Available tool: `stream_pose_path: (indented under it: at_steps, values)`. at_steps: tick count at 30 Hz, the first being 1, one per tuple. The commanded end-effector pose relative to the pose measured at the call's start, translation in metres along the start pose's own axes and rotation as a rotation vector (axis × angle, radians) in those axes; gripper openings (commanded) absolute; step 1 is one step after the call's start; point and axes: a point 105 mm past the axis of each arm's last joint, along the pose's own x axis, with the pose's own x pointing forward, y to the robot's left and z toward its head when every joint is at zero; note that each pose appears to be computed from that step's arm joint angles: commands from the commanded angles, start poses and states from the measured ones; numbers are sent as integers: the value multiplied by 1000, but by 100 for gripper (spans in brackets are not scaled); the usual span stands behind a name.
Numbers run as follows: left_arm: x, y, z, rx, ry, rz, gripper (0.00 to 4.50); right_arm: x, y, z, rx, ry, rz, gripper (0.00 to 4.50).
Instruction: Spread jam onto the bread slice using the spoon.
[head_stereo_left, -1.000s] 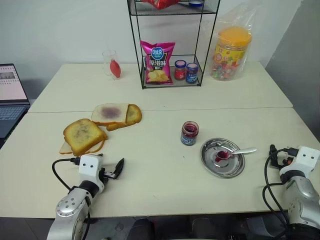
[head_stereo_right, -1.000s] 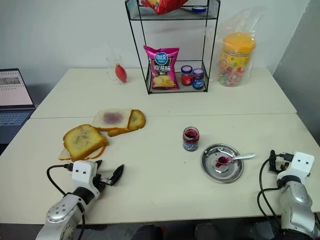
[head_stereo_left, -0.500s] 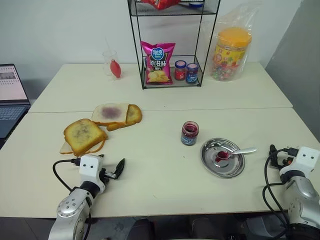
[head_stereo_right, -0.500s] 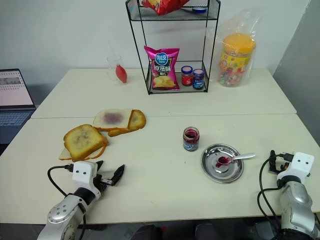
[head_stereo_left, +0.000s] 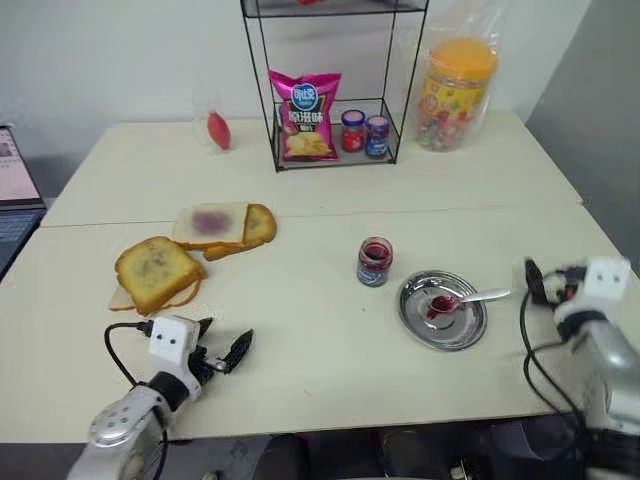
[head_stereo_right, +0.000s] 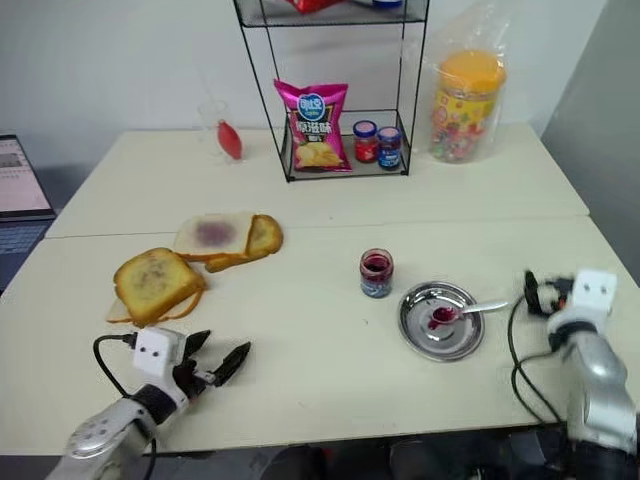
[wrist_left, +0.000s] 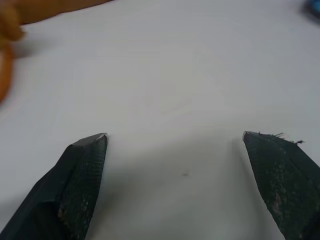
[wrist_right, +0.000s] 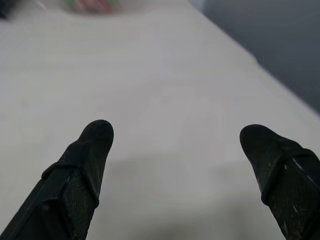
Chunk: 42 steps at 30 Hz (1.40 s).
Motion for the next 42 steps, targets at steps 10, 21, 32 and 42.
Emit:
stream_pose_path:
  at_steps: [10,21,32,42]
  values:
    - [-54,73,92,-487,-464,262,450,-16,198,116,138,-66,1238,448]
    - [-39,69,39,-813,-480,318,450,-59,255,108,133,-18,1579,448]
    - [-9,89,35,-925,-478,298,450,-55,255,107,121,-14,1536,448]
    - [-9,106,40,-956,-526,342,450,-55,251,110,115,-20,1508,448]
